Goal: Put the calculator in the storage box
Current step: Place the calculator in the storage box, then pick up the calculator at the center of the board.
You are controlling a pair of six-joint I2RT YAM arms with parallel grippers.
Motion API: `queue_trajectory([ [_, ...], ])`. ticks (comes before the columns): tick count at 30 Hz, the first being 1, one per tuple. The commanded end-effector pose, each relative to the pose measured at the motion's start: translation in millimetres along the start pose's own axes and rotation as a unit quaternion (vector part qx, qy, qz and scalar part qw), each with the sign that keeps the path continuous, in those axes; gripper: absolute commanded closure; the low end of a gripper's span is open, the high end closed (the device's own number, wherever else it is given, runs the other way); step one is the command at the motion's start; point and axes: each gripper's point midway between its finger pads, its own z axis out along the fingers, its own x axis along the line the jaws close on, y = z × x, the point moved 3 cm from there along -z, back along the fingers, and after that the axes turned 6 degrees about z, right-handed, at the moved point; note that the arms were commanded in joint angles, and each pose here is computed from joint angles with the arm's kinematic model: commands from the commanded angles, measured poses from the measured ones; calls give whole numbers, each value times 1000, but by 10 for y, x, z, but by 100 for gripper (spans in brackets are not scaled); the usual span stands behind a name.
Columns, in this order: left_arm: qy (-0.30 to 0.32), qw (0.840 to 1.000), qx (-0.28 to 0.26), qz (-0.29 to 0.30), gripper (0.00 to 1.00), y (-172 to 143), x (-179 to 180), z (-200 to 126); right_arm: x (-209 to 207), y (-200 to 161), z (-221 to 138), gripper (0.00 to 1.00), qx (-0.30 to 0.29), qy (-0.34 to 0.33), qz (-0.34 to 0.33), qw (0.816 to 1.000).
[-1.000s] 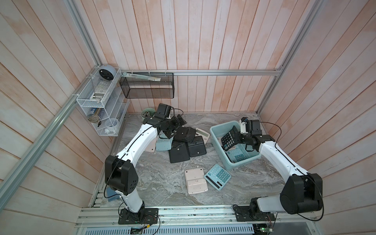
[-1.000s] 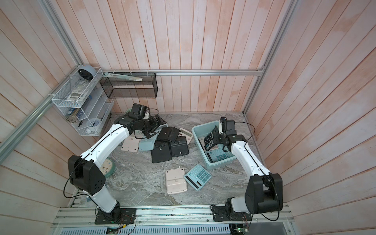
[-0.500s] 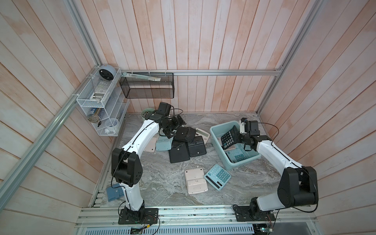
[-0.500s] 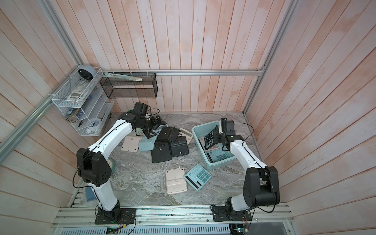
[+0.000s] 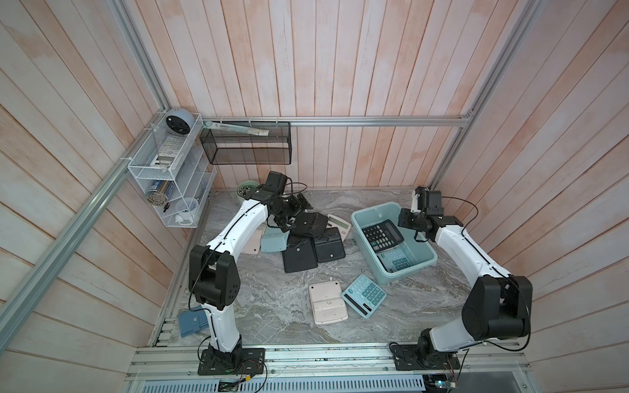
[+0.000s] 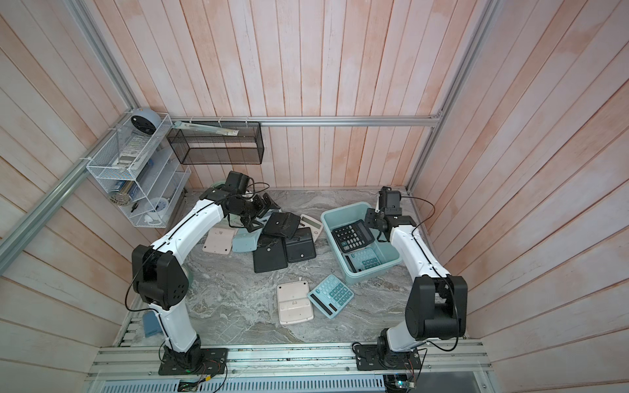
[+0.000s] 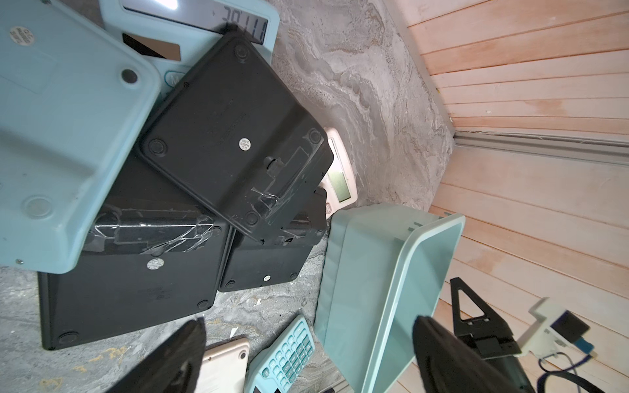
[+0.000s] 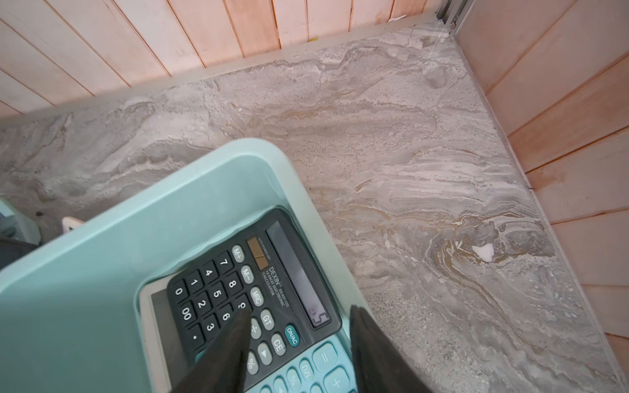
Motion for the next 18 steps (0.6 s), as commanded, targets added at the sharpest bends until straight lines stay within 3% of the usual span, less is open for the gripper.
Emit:
queue_trajectory([
  [1,-5,1000,-5,7,0,65,-76,-32,10,116,-83,43,2,3,23,1000],
  [13,16,1000,-5,16,0,-45,-53,-263,-238,93,-327,37,35,-12,91,995],
  [18,32,999,4,9,0,-209,77,-352,26,-25,-634,37,50,88,88,991],
])
